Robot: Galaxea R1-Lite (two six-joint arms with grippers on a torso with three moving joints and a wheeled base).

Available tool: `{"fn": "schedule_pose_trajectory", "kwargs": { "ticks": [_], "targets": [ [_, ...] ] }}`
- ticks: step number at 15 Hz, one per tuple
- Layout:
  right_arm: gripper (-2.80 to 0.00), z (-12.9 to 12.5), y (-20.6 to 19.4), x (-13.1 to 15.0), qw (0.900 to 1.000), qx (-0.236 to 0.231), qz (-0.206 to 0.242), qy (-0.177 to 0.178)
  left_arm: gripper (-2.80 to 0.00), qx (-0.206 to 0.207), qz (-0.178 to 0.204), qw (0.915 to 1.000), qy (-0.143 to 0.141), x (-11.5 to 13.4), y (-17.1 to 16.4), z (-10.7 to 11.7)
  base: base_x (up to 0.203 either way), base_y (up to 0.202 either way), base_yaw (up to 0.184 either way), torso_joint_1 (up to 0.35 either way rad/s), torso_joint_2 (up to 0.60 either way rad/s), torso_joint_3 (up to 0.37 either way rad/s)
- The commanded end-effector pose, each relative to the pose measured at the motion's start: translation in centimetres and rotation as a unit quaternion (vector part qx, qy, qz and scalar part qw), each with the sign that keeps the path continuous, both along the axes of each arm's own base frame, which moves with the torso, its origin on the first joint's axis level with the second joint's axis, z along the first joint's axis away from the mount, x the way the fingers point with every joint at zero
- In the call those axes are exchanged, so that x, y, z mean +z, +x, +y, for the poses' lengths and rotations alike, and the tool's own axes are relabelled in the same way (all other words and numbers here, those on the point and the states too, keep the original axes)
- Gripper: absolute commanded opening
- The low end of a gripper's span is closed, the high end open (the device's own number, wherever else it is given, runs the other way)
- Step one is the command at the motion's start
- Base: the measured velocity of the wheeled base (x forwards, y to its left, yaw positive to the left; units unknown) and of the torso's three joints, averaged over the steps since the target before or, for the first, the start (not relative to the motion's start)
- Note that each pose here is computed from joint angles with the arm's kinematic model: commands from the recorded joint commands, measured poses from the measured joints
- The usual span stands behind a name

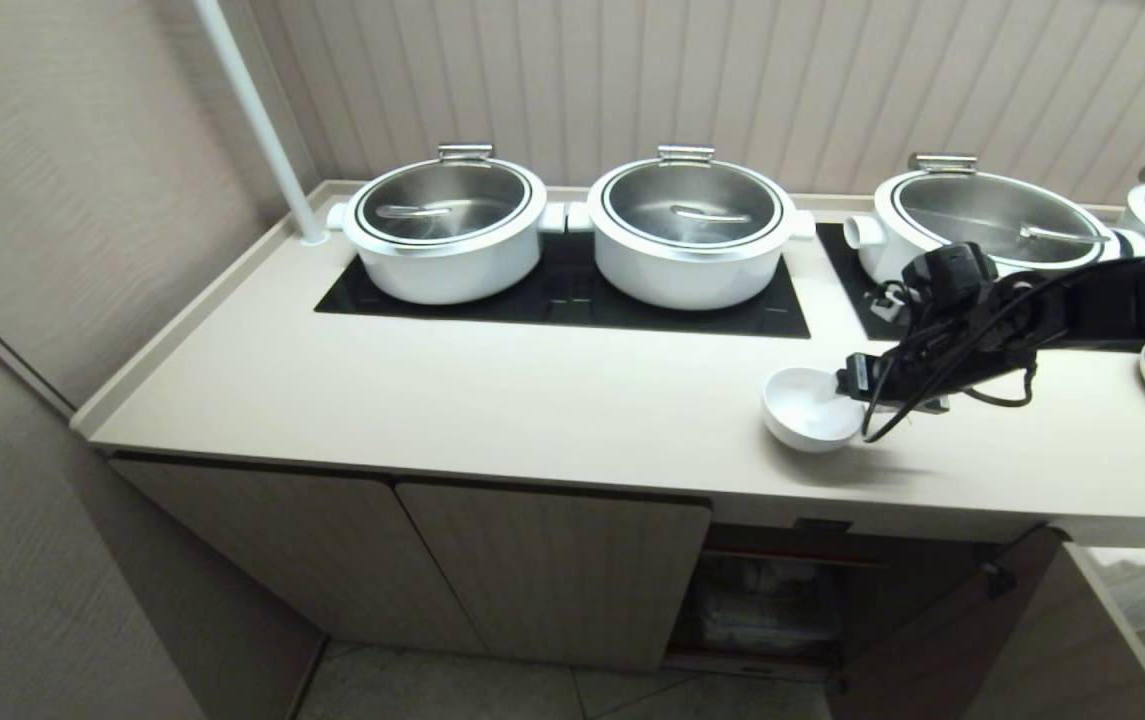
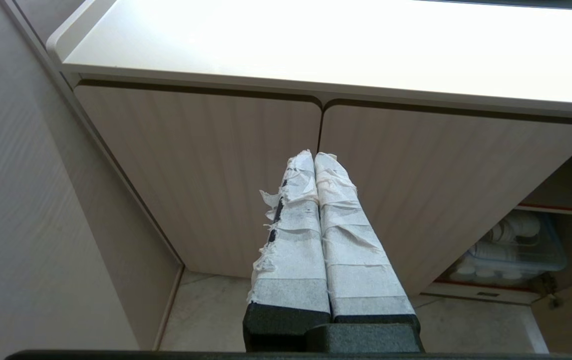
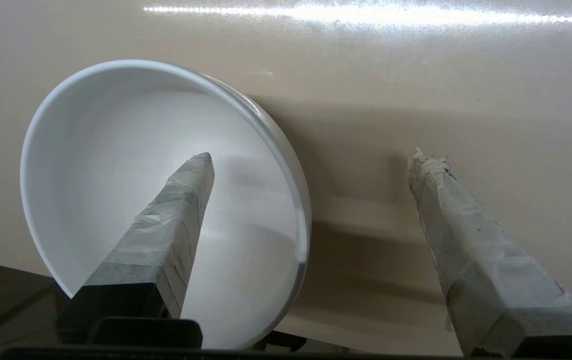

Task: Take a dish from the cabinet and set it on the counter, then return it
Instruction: Place it on the table

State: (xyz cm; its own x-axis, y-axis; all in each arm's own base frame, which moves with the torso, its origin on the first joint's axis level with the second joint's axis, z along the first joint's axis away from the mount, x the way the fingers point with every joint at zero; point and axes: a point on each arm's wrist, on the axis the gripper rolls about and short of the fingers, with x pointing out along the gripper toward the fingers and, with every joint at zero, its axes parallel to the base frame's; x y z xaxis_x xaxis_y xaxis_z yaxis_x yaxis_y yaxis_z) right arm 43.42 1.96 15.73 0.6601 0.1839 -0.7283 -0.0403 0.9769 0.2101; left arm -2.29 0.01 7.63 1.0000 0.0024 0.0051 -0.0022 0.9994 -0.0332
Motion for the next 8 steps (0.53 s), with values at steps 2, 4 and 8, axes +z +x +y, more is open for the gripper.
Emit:
{"fn": "schedule_pose_trajectory", "kwargs": {
  "ticks": [2,4,8],
  "targets": [
    [0.00,0.21,-0.41,0.70,1.000,-0.003,-0.007,-0.007,-2.80,0.001,-0.001,1.0000,0.000,0.01,-0.01,0.00,0.000,0.000,0.000,0.000,0.00,0.000],
    [0.00,0.33,-0.65,1.12,1.000,-0.011,-0.016,-0.018,-2.80,0.000,-0.001,1.0000,0.000,0.01,-0.01,0.00,0.000,0.000,0.000,0.000,0.00,0.000],
    [0.00,0.36,-0.80,0.63,0.995,-0.002,-0.083,-0.051,-2.80,0.000,-0.001,1.0000,0.000,0.01,-0.01,0.00,0.000,0.000,0.000,0.000,0.00,0.000]
  ]
}}
